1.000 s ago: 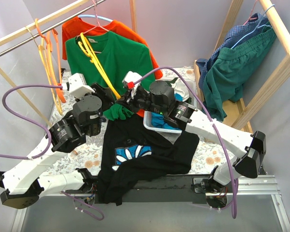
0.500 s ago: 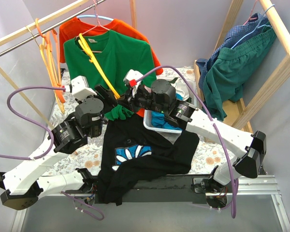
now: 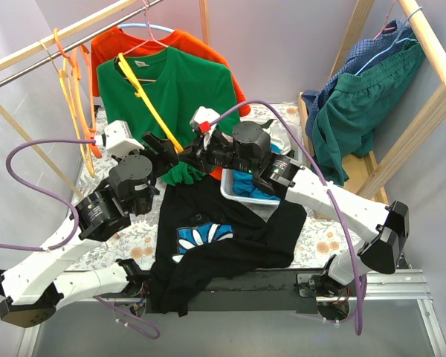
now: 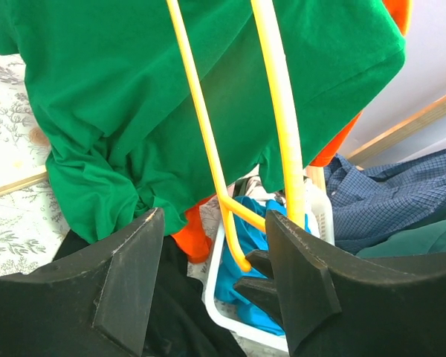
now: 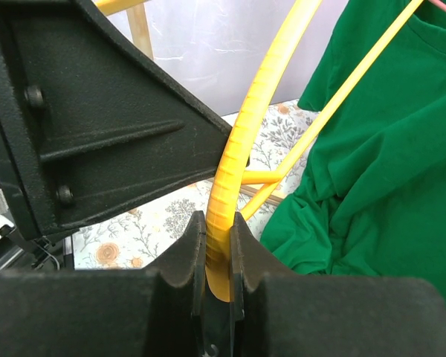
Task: Remove the t-shirt from the hanger
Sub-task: Place the hanger at the clothesline.
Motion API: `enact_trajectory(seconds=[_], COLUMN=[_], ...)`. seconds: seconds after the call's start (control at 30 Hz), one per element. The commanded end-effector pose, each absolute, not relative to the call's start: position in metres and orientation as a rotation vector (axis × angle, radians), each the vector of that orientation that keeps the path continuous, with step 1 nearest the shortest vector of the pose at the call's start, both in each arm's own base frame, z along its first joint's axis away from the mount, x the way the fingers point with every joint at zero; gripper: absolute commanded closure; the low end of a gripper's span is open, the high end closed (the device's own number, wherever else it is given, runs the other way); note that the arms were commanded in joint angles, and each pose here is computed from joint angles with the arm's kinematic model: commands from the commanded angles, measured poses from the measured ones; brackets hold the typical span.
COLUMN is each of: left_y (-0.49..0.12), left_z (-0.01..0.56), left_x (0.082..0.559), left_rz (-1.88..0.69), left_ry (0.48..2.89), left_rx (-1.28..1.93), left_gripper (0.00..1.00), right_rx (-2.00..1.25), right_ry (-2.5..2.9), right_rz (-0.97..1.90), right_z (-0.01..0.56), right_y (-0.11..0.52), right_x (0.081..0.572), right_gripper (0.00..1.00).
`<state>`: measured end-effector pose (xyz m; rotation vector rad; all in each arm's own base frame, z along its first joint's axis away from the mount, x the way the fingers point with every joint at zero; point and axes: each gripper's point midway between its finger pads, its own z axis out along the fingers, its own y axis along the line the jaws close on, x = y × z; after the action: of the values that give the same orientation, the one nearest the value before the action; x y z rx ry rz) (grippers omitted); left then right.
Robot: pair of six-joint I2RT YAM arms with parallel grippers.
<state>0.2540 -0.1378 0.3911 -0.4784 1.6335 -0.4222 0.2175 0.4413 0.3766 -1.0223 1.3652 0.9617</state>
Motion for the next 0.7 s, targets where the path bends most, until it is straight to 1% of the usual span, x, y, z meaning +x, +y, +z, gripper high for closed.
enact_trajectory(seconds=[0.0,0.43,0.6,0.67], left_y=[-0.159,-0.162,-0.158,-0.155], left_z=[0.421,0.419,0.408,0.402], left_x=[0.245,0.243,0.246,0.248], left_rz=[-0.644,-0.674,-0.612,-0.589], left_ry=[1.579,1.582,1.601,1.613], left_rx=[-0.455,-0.440,-0.454,-0.473], left_gripper=[0.43,0.43,0.43,0.44], right_rx=[-1.067,-1.062,-1.047,-1.034], right_ry=[1.309,1.353,1.329,1.328], right_rz=[1.048,1.037,1.039,1.029], right_z=[0.384,0.382,0.387,0.387], right_y=[0.459,0.474,0.471,0.469], right_x=[0.200,0.211,0.210,0.211], right_gripper=[0.99,0.99,0.99,0.99])
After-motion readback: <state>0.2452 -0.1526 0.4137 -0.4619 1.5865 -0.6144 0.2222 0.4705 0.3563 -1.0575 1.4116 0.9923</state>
